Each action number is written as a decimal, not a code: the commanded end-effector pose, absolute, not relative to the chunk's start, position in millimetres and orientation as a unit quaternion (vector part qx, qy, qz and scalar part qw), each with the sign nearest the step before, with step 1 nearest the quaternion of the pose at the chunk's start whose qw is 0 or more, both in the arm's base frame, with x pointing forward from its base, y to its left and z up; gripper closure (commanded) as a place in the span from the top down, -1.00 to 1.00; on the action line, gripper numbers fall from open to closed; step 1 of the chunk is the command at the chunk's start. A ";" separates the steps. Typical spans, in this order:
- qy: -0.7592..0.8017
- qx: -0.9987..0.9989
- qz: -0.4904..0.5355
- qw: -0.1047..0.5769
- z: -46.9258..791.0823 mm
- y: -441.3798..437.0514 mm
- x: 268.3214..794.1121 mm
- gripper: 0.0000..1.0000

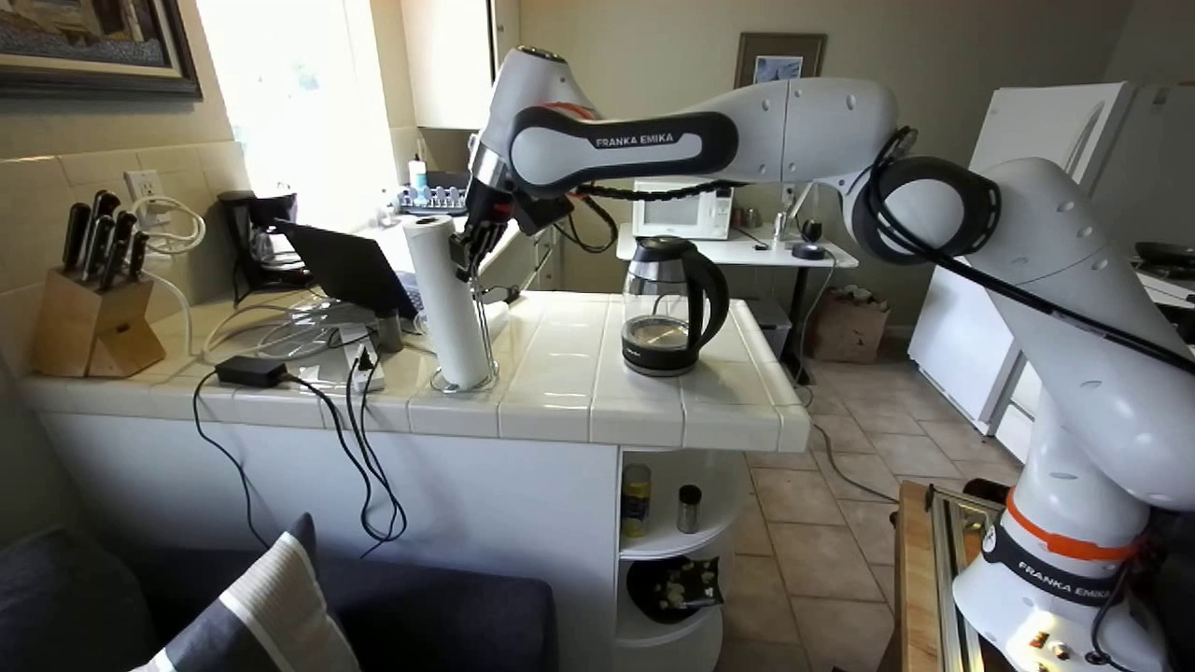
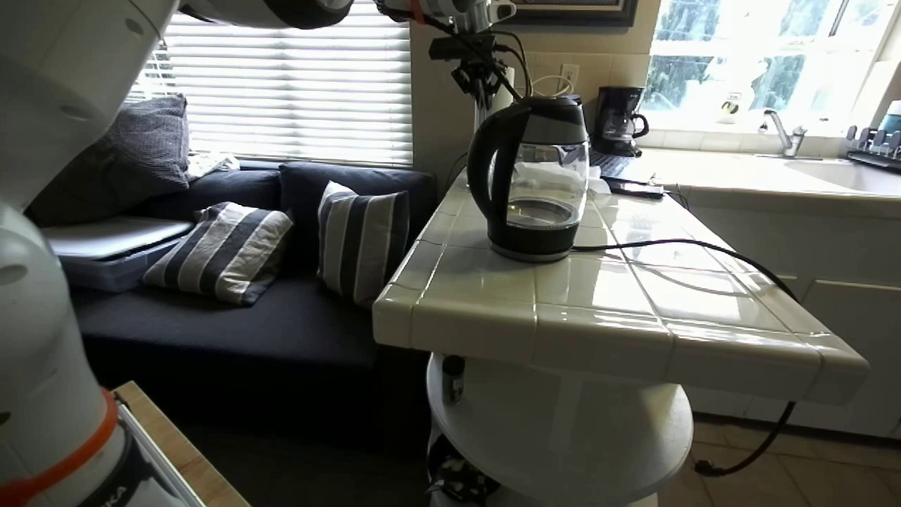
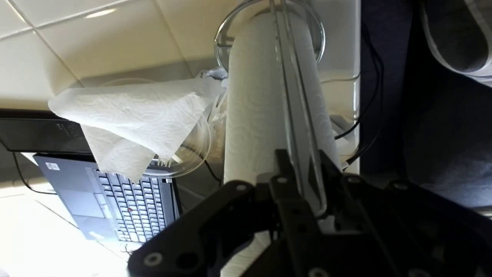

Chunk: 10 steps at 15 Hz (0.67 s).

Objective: Move the paper towel to the right

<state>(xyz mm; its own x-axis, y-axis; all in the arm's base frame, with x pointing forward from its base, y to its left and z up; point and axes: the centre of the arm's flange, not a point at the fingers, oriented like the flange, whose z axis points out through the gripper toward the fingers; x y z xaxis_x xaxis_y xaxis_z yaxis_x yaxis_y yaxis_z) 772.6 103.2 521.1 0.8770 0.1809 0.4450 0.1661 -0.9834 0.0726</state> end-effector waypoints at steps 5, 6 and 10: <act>0.064 0.978 0.199 0.031 539.5 90.0 746.8 -0.90; 0.062 0.977 0.202 0.030 539.6 85.5 743.0 -0.90; 0.035 0.979 0.200 0.027 535.7 65.7 726.3 -0.90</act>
